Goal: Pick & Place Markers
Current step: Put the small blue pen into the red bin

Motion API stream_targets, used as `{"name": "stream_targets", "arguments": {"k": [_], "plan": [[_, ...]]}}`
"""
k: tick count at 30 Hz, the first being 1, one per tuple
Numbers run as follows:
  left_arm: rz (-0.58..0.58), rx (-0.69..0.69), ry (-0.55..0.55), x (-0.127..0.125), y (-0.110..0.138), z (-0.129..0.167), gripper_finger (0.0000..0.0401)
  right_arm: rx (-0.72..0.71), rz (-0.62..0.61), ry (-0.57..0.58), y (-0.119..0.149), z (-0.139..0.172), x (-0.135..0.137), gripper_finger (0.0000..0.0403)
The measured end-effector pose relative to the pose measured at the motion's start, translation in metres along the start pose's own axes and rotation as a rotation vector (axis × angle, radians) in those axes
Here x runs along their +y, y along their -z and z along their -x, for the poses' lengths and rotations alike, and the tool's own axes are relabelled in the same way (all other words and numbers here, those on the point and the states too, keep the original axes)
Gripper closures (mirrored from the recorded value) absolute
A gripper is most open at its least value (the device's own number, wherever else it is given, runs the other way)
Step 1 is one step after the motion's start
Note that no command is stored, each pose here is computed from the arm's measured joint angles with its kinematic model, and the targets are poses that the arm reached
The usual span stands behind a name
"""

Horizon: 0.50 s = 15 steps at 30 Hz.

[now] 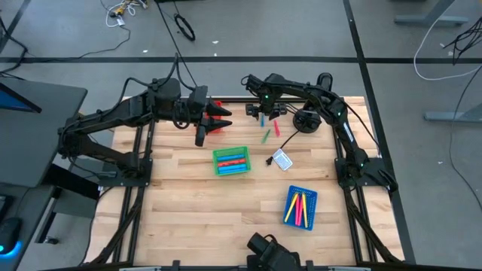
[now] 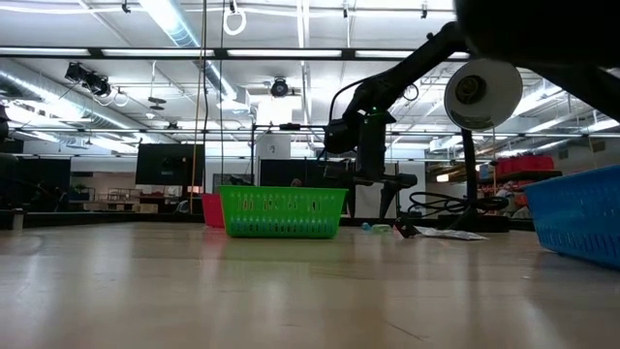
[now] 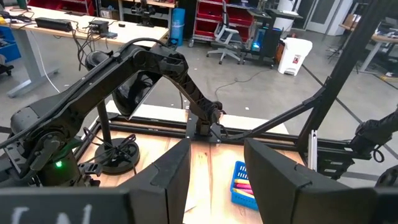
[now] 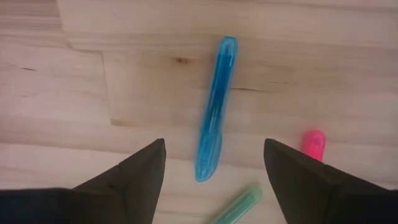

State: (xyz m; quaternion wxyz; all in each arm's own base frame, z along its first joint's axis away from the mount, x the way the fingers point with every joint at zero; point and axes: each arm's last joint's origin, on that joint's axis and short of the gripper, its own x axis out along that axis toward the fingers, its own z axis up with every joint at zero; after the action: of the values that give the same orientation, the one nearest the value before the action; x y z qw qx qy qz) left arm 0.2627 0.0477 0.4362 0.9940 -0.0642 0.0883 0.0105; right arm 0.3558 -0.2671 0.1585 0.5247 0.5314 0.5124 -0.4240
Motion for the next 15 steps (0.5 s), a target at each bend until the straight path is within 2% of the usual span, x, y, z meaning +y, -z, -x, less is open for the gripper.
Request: {"name": "stream_targets", "arguments": {"k": [6, 15], "plan": [[0.000, 0.000, 0.000, 0.000, 0.000, 0.000, 0.0245, -0.011, 0.008, 0.004, -0.001, 0.000, -0.001, 0.0133], [0.001, 0.006, 0.000, 0.000, 0.001, 0.000, 0.0245, -0.048, -0.055, -0.014, -0.017, 0.003, -0.011, 0.0133]]}}
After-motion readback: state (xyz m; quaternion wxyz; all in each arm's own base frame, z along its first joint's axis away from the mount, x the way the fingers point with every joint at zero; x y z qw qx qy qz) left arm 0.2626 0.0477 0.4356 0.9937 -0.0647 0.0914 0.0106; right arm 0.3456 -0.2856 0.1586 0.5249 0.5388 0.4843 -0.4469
